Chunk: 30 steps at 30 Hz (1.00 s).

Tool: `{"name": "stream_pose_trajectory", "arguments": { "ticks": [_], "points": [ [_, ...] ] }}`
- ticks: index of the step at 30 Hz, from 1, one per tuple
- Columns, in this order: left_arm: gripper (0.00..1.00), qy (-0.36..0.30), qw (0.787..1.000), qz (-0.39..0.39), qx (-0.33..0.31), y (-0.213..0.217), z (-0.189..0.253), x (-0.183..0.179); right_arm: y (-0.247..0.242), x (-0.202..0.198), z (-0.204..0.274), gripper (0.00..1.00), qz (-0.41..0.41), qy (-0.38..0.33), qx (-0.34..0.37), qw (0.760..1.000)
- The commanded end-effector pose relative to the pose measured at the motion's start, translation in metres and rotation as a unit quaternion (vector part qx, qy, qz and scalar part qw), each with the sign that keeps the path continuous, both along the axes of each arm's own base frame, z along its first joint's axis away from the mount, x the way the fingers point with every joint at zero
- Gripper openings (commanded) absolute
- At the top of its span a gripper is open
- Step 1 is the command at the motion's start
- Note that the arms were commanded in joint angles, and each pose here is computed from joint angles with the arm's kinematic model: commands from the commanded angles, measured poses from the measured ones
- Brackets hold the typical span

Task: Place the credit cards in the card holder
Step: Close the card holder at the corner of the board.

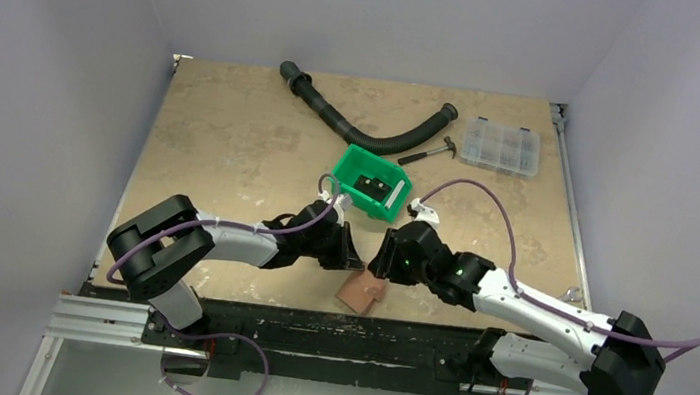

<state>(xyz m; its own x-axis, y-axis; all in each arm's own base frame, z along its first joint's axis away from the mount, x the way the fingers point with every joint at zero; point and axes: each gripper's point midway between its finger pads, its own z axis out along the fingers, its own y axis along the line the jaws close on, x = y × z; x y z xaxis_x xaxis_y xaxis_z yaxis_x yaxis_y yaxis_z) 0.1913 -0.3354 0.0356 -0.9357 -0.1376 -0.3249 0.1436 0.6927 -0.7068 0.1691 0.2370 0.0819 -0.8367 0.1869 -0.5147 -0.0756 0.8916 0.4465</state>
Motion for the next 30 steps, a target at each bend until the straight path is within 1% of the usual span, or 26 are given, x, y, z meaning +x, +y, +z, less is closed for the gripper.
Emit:
{"name": "stream_pose_trajectory", "arguments": {
  "ticks": [1, 3, 6, 10, 12, 14, 17, 19, 22, 26, 30],
  "points": [
    [0.00, -0.008, 1.000, -0.017, 0.021, 0.005, -0.005, -0.001, 0.012, -0.013, 0.019, 0.52, 0.065, 0.030, -0.001, 0.997],
    [0.00, -0.012, 0.999, -0.022, 0.024, 0.005, -0.003, -0.001, 0.013, -0.023, 0.016, 0.54, 0.075, 0.057, 0.002, 0.996],
    [0.00, -0.021, 0.999, -0.036, 0.014, 0.001, 0.004, -0.002, 0.014, -0.036, 0.011, 0.54, 0.078, 0.091, 0.019, 0.993],
    [0.00, -0.056, 0.997, -0.059, -0.011, -0.004, 0.031, -0.002, 0.000, -0.049, -0.003, 0.54, 0.068, 0.132, -0.014, 0.989],
    [0.08, -0.074, 0.995, -0.067, -0.011, -0.003, 0.045, -0.001, -0.007, -0.050, -0.007, 0.54, 0.069, 0.137, -0.039, 0.987],
    [0.13, -0.086, 0.994, -0.073, -0.003, -0.001, 0.054, 0.000, -0.011, -0.051, -0.013, 0.53, 0.064, 0.144, -0.056, 0.986],
    [0.18, -0.089, 0.992, -0.085, -0.005, 0.001, 0.060, -0.006, -0.013, -0.049, -0.017, 0.50, 0.060, 0.140, -0.066, 0.986],
    [0.18, -0.084, 0.992, -0.097, -0.008, 0.000, 0.059, -0.013, -0.009, -0.046, -0.014, 0.49, 0.062, 0.136, -0.060, 0.987],
    [0.13, -0.072, 0.991, -0.112, -0.001, -0.002, 0.050, -0.026, -0.006, -0.042, -0.010, 0.44, 0.058, 0.132, -0.061, 0.988],
    [0.06, -0.051, 0.990, -0.127, 0.020, -0.001, 0.032, -0.041, -0.003, -0.038, -0.010, 0.44, 0.055, 0.129, -0.065, 0.988],
    [0.02, -0.041, 0.989, -0.137, 0.034, 0.000, 0.019, -0.053, 0.003, -0.032, -0.008, 0.45, 0.058, 0.124, -0.065, 0.988]
  ]
}}
